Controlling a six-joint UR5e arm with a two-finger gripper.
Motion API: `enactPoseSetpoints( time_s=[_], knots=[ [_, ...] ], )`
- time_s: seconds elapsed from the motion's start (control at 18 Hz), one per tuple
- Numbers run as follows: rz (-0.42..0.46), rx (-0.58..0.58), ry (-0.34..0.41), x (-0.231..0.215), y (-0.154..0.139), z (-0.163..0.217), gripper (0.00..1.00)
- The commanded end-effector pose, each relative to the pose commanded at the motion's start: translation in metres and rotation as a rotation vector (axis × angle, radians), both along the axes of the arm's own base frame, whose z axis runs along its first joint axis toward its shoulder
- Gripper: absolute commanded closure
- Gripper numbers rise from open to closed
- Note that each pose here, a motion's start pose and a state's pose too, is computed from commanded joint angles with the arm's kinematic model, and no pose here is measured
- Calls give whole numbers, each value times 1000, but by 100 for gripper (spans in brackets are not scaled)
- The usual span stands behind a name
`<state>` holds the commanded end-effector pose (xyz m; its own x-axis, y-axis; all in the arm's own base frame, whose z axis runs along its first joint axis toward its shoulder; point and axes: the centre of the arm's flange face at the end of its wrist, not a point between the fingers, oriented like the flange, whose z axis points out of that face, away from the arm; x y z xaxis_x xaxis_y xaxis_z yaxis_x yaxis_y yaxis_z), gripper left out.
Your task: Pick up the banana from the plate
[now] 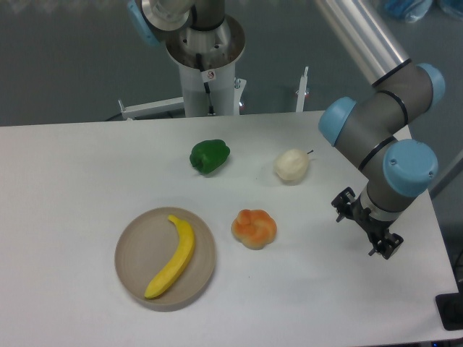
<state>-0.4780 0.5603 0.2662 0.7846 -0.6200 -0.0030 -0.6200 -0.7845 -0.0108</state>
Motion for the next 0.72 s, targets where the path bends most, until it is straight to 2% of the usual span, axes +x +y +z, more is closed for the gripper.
enactPoseSetpoints(
  time_s=[0.39,0.61,0.72],
  knots=[
    [3,13,-6,10,11,5,0],
    [80,10,-13,55,44,3,0],
    [136,3,-21,105,72,4,0]
  ],
)
